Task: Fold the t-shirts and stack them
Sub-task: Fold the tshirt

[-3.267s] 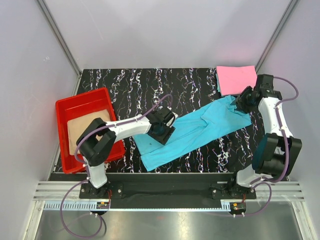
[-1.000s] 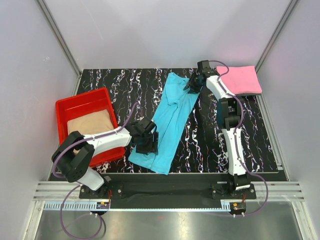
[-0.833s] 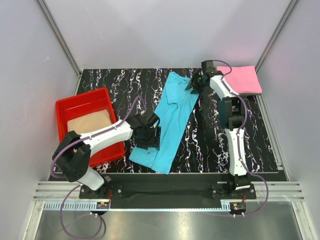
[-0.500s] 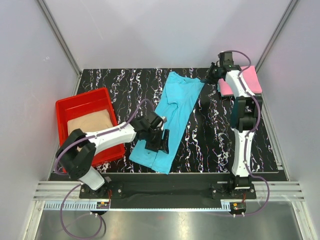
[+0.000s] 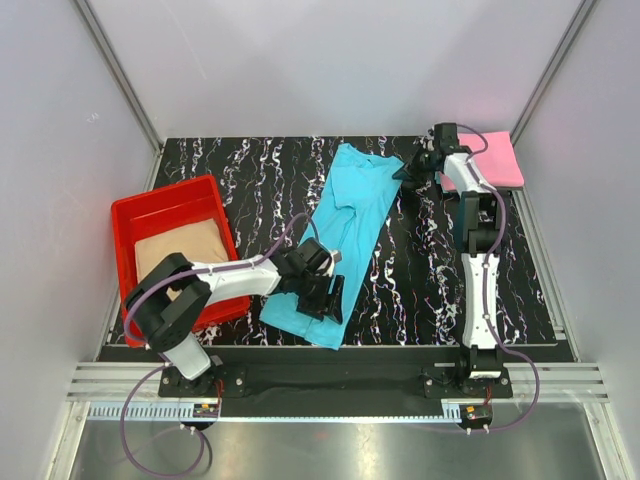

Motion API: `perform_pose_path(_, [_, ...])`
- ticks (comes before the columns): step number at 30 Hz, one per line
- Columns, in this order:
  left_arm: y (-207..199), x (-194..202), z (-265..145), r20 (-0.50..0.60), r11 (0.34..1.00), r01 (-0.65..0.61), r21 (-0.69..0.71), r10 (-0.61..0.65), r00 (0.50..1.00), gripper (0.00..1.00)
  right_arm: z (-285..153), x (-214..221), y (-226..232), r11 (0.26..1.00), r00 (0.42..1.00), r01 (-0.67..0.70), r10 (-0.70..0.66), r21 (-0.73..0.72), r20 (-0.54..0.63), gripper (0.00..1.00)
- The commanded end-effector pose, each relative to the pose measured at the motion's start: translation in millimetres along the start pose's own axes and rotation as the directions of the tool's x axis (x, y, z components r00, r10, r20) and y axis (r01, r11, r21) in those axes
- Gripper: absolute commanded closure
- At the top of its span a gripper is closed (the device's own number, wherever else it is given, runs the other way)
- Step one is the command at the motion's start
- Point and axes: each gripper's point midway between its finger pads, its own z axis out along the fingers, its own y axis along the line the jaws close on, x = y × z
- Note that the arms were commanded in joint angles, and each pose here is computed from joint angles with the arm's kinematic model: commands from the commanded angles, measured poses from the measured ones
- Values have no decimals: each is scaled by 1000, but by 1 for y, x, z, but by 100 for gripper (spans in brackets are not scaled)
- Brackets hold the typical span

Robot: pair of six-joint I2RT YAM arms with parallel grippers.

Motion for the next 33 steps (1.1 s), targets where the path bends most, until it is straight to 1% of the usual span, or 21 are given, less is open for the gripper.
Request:
perform_pose_path(1, [6, 15, 15, -36, 1000, -11, -14, 11, 999, 36, -4, -33, -5, 999, 998, -19, 22, -51, 65, 100])
perform_pose_path(3, [13, 23, 19, -57, 998, -29, -51, 26, 998, 36, 1, -39, -15, 999, 997, -24, 27, -43, 77, 100])
perform_pose_path(6, [22, 24, 17, -57, 994, -39, -103, 33, 998, 35, 7, -44, -25, 999, 997, -27, 29, -29, 77, 100])
perform_pose_path(10, [27, 23, 15, -58, 989, -47, -142, 39, 998, 36, 14, -46, -35, 1000, 997, 1, 1, -22, 79, 100])
perform_pose_path(12, [29, 25, 15, -61, 988, -41, -149, 32, 998, 36, 14, -48, -36, 1000, 996, 17, -15, -24, 85, 98])
perform_pose_path(17, [10, 24, 16, -51, 995, -42, -87, 38, 998, 35, 18, -51, -38, 999, 995, 31, -29, -16, 91, 98])
perform_pose_path(20, [2, 22, 18, -52, 995, -50, -81, 46, 998, 35, 17, -57, -45, 999, 992, 42, -44, 24, 116, 98])
perform_pose_path(21, [2, 23, 18, -55, 995, -51, -89, 47, 997, 36, 18, -59, -49, 998, 990, 47, -52, 46, 129, 99])
perform_pose_path(23, [6, 21, 19, -39, 985, -78, -151, 73, 997, 36, 18, -65, -51, 997, 987, 55, -63, 59, 148, 99])
perform_pose_path(25, [7, 25, 22, -67, 980, -95, -175, 84, 994, 35, 19, -69, -51, 996, 984, 58, -68, 64, 164, 100])
perform_pose_path(29, [-2, 28, 27, -76, 988, -61, -143, 51, 996, 35, 24, -79, -56, 996, 977, 52, -65, 71, 202, 100])
perform_pose_path(33, [-24, 23, 23, -41, 997, -19, -78, 16, 999, 35, 21, -91, -65, 996, 970, 34, -53, 84, 238, 100])
